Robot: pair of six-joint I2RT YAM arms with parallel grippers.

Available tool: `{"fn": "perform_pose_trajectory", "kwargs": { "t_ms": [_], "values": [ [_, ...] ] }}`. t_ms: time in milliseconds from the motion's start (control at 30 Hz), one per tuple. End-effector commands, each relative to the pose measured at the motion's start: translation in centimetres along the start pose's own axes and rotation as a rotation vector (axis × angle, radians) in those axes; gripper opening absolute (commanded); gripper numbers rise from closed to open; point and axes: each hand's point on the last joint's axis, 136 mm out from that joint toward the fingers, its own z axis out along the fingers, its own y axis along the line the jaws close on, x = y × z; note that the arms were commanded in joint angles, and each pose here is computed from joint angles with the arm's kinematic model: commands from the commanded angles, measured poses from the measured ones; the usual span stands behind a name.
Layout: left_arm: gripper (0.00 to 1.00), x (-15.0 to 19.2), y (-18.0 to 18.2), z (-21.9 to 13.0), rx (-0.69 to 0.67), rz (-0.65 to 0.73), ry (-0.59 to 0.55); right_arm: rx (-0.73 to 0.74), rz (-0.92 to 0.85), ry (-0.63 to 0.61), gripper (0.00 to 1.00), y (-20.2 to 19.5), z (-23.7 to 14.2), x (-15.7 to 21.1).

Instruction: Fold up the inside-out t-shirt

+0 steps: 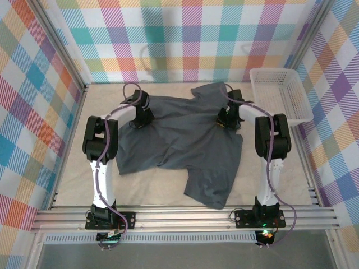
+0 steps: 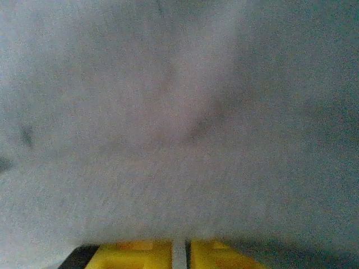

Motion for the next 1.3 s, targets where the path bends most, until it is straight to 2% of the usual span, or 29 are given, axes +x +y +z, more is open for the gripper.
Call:
{"fn": "perform_pose_trajectory", "kwargs": {
  "t_ms": [0, 100, 133, 233, 300, 367, 433, 500, 567, 667, 767, 967, 1067, 1200, 1267],
  "values": [
    [0.00, -1.3, 0.5, 2.7, -0.009, -0.031, 0.011, 0.091, 0.013, -0.010, 0.15, -1.1, 2.1, -1.6],
    [0.00, -3.5, -1.3, 2.9, 0.055, -0.028, -0.011, 0.089, -0.007, -0.027, 0.15, 0.0, 2.4, -3.9],
    [0.05, -4.4, -2.0, 2.3, 0.082, -0.023, -0.030, 0.080, -0.015, -0.033, 0.15, 0.7, 1.9, -4.7],
    [0.32, -7.0, -4.6, -1.8, 0.180, 0.012, -0.108, 0.022, -0.057, -0.101, 0.19, 3.1, -2.1, -6.9],
    [0.45, -7.9, -6.1, -5.7, 0.247, 0.037, -0.160, -0.045, -0.082, -0.143, 0.22, 4.8, -5.9, -7.6],
    [0.51, -7.9, -7.0, -10.7, 0.321, 0.047, -0.214, -0.089, -0.116, -0.179, 0.23, 5.8, -10.1, -6.8],
    [0.52, -6.8, -6.7, -15.0, 0.363, 0.050, -0.255, -0.099, -0.124, -0.213, 0.24, 5.2, -13.3, -4.7],
    [0.52, -5.1, -4.8, -18.2, 0.344, 0.041, -0.287, -0.086, -0.092, -0.248, 0.24, 3.1, -15.3, -1.6],
    [0.53, -3.0, -1.9, -19.9, 0.279, 0.028, -0.300, -0.038, -0.031, -0.290, 0.24, -0.3, -16.4, 1.6],
    [0.53, 0.3, 2.7, -20.9, 0.160, 0.018, -0.310, 0.043, 0.076, -0.302, 0.24, -5.6, -16.0, 6.2],
    [0.53, 2.5, 6.4, -21.1, 0.068, 0.005, -0.332, 0.089, 0.105, -0.244, 0.29, -8.5, -14.2, 9.0],
    [0.53, 6.4, 10.4, -18.7, -0.036, -0.054, -0.236, -0.017, 0.190, -0.002, 0.32, -7.6, -10.0, 14.2],
    [0.53, 7.7, 11.6, -18.2, -0.071, -0.075, -0.203, 0.056, 0.185, 0.048, 0.32, -8.7, -10.0, 17.8],
    [0.53, 8.4, 12.6, -18.5, -0.085, -0.084, -0.225, 0.103, 0.175, 0.074, 0.34, -9.8, -11.3, 22.1],
    [0.52, 8.5, 12.7, -18.7, -0.079, -0.085, -0.233, 0.128, 0.159, 0.126, 0.34, -10.1, -11.8, 25.0]
  ]
}}
